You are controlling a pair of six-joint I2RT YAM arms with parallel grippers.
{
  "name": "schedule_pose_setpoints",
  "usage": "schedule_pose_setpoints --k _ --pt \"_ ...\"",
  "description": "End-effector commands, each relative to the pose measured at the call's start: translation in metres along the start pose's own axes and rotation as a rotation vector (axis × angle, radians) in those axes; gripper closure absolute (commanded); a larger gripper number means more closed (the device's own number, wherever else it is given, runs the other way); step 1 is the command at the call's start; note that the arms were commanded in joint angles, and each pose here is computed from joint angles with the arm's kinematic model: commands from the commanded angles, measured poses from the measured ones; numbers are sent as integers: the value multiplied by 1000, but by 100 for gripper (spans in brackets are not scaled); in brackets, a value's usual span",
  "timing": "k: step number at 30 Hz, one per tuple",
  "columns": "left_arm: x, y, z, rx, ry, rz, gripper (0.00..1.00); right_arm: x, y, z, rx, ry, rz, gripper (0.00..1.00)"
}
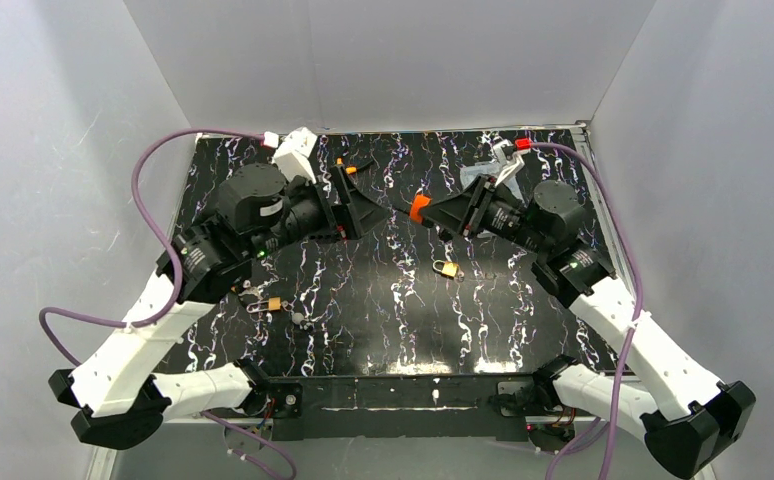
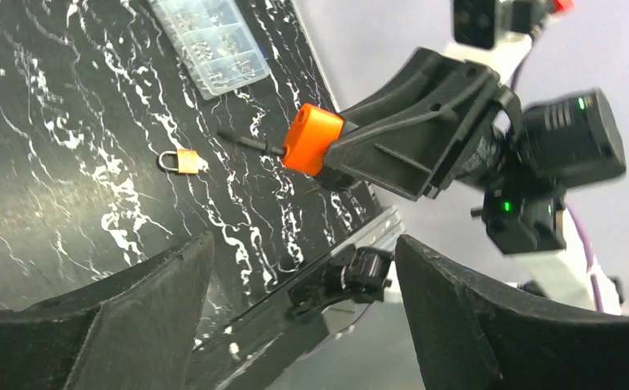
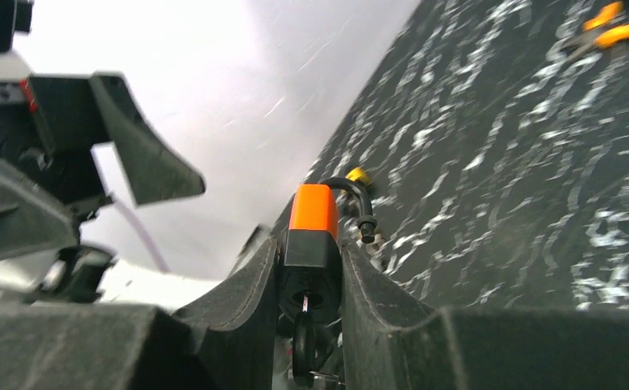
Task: Lock with the key
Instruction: Lock the lock.
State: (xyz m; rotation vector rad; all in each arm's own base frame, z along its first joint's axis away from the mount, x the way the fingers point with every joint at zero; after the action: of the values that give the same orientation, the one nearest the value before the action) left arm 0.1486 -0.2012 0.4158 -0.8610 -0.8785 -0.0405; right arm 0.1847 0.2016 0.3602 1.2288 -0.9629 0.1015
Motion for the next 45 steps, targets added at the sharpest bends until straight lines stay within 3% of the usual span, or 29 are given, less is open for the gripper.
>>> schedule_pose_setpoints --k 1,7,11,21,29,35,42,45 --pt "1 -7 25 -152 76 -278 22 13 60 27 357 159 26 99" --pt "-1 -12 39 -285 116 -483 29 21 88 41 491 274 5 99" --pt "2 -19 46 -369 112 -547 35 27 103 50 546 294 -16 99" --pt "3 -39 49 -571 70 -565 49 37 118 50 549 336 -97 99" --pt "1 -43 48 -615 79 -540 65 40 117 45 535 321 -141 99" --pt "-2 -38 44 -593 89 -531 67 42 119 45 542 301 -147 99" --pt "-2 -36 42 -565 84 -523 54 45 124 47 559 298 -153 99" --pt "-2 -36 42 -561 87 -509 57 46 125 48 557 292 -151 99"
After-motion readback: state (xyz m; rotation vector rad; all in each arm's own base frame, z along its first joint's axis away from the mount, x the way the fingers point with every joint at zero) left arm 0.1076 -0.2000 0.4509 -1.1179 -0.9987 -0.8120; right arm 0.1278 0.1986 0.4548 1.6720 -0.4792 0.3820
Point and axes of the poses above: each gripper's point midway between its finger pads, its own z axis back along the fingers, its own y axis along the line the jaws close on, x = y × z, the point moved 8 cm from there along z, back along the fingers, and after that the axes turned 3 degrees about -z, right-handed, at the moved point
